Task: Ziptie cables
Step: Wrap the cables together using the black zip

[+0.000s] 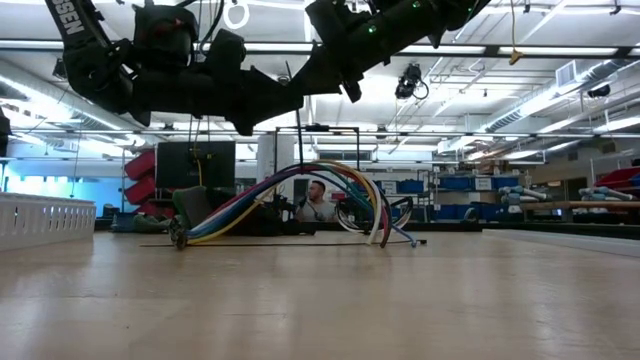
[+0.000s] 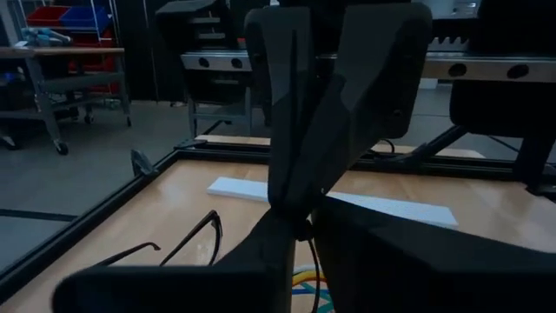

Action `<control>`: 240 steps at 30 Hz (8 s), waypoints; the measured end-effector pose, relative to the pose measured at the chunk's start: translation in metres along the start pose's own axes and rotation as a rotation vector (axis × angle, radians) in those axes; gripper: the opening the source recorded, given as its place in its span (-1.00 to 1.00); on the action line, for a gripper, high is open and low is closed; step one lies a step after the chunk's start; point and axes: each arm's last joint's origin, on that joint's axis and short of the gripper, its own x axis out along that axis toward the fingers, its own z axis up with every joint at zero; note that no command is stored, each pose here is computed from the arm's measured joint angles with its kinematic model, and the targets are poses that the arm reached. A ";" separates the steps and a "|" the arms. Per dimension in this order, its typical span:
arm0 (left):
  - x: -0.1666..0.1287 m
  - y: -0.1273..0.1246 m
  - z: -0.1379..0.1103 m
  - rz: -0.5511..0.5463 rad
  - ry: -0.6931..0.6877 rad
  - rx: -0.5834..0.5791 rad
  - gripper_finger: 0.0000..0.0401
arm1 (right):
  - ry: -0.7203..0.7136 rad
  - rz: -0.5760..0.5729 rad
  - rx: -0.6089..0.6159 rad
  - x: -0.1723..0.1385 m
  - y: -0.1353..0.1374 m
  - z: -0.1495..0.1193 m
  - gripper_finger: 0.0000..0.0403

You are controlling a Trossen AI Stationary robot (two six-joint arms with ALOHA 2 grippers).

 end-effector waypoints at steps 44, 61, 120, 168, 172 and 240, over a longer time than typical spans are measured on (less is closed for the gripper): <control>0.012 0.014 -0.049 0.106 0.105 0.046 -0.90 | 0.083 -0.139 0.087 0.004 -0.023 -0.034 -1.00; 0.035 0.019 -0.058 0.121 0.117 0.071 -0.90 | -0.016 -0.087 0.169 0.003 -0.041 -0.060 -1.00; 0.022 0.024 -0.080 0.170 0.253 0.064 -0.90 | -0.266 -0.305 0.061 -0.003 -0.065 -0.034 -1.00; 0.023 0.019 -0.074 0.187 0.250 0.176 -0.01 | -0.138 -0.104 0.056 0.000 -0.067 -0.044 -1.00; 0.026 0.024 -0.075 0.198 0.284 0.178 -0.02 | -0.138 -0.104 0.055 0.000 -0.067 -0.045 -1.00; 0.020 0.041 -0.085 0.216 0.401 0.161 -0.94 | -0.306 -0.150 0.025 -0.004 -0.076 -0.030 -1.00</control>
